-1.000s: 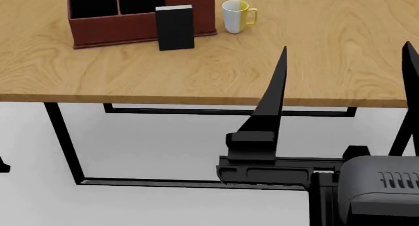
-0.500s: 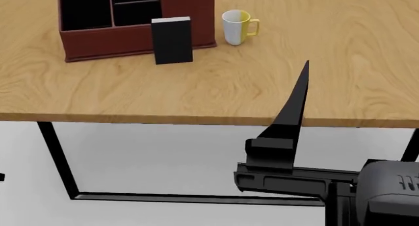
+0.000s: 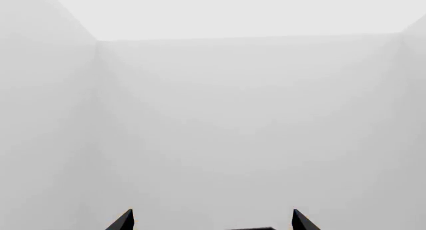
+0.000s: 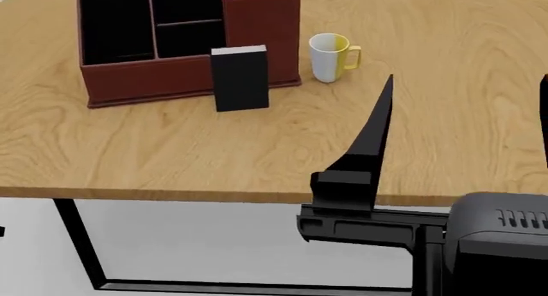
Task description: Pick up the book and place it in the front compartment of the caddy.
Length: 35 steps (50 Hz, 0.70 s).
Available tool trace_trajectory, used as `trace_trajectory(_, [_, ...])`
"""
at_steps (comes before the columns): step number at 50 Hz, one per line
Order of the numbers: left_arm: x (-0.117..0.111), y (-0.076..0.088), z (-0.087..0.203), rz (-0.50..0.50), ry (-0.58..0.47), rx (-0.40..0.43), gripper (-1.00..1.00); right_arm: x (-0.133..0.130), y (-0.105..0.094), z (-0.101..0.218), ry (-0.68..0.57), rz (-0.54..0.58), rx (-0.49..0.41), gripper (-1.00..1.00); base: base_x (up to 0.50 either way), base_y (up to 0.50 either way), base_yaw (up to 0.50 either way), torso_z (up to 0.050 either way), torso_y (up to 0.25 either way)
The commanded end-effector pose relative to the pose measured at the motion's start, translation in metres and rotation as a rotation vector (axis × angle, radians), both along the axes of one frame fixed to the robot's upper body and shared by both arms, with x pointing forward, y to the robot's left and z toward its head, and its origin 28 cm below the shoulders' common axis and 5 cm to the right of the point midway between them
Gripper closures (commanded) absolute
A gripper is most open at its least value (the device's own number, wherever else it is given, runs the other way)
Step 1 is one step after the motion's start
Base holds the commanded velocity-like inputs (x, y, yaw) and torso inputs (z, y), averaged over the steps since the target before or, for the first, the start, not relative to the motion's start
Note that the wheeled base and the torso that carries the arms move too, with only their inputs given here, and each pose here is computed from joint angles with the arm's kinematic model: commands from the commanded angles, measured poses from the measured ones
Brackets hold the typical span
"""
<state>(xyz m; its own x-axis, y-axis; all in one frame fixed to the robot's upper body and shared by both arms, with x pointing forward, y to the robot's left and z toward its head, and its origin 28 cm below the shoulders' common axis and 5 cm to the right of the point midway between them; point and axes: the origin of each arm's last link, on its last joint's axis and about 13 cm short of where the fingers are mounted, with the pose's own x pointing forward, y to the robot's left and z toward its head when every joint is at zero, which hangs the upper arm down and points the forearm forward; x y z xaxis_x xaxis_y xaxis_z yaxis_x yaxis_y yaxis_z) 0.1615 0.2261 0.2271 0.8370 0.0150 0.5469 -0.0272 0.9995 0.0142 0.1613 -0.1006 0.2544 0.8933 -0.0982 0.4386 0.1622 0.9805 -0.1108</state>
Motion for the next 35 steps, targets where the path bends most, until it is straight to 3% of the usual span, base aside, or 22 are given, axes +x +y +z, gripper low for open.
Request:
trace_trajectory(1, [-0.0012, 0.0006, 0.0006, 0.002, -0.003, -0.002, -1.0, 0.0027, 0.0023, 0.001, 0.0, 0.004, 0.0, -1.0, 0.33, 0.18, 0.0, 0.0, 0.0])
trace_trajectory(35, [-0.0002, 0.0005, 0.0007, 0.001, -0.003, -0.002, -1.0, 0.0051, 0.004, -0.0007, 0.007, 0.01, -0.003, -1.0, 0.33, 0.12, 0.0, 0.0, 0.001])
